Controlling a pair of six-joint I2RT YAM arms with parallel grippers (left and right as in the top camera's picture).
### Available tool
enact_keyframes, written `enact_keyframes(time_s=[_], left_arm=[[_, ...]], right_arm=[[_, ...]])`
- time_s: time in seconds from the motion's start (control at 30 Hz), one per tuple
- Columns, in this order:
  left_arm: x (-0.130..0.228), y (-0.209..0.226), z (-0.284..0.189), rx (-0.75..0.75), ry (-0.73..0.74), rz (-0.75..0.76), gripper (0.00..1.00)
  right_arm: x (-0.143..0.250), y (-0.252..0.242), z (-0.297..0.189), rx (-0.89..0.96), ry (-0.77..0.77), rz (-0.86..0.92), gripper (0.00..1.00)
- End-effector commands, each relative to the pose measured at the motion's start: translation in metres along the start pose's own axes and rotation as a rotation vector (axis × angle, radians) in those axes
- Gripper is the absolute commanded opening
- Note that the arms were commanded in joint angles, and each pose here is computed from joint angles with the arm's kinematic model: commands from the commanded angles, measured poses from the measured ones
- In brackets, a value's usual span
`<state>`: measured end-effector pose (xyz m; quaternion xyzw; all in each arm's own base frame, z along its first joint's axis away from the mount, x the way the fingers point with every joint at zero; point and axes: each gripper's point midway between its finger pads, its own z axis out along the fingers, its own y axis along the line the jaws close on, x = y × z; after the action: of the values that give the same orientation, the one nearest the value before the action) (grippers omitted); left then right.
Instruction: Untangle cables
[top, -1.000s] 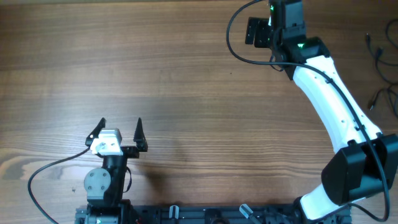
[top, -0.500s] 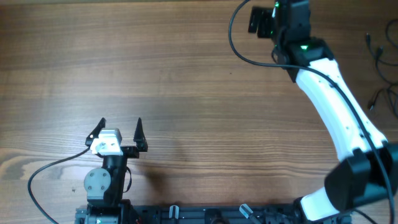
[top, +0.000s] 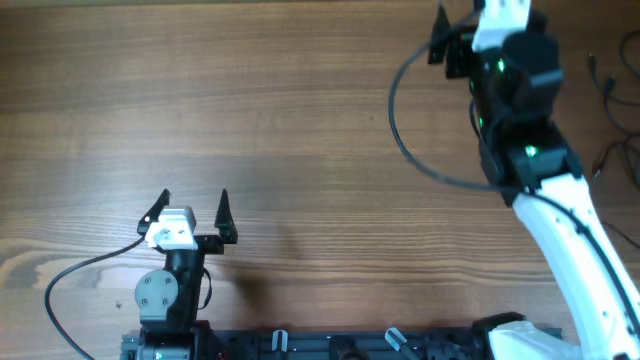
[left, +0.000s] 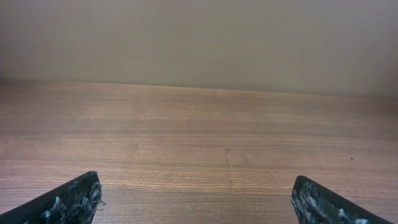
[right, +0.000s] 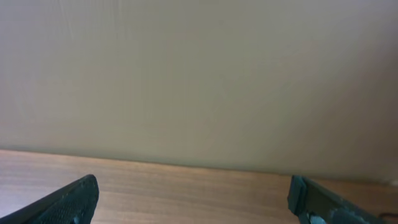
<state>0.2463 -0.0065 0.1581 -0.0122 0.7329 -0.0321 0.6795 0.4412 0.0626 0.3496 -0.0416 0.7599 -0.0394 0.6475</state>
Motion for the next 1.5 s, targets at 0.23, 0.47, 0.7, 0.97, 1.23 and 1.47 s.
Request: enact_keyframes(time_s=[0.23,0.47,0.7,0.97,1.23,1.47], left_arm=[[0.001,0.001,0.000,-0.006,-0.003,0.017,1.00],[0.001,0.001,0.000,-0.006,-0.003,0.017,1.00],[0.001,0.001,0.000,-0.006,-0.003,0.017,1.00],[0.001,0.001,0.000,-0.006,-0.003,0.017,1.00],[0.001,0.001,0.000,-0.006,-0.003,0.017,1.00],[0.001,0.001,0.000,-0.006,-0.003,0.017,1.00]], right_arm=[[0.026,-0.042,-0.067,0.063,-0.105,0.036,1.00],[0.051,-0.060,-0.108,0.112,-0.162,0.049,1.00],[0.093,-0.060,-0.140,0.117,-0.237,0.113,1.00],[0.130,-0.059,-0.158,0.114,-0.271,0.170,1.00],[0.147,-0.053,-0.162,0.083,-0.283,0.197,1.00],[0.162,-0.047,-0.160,0.057,-0.222,0.190,1.00]])
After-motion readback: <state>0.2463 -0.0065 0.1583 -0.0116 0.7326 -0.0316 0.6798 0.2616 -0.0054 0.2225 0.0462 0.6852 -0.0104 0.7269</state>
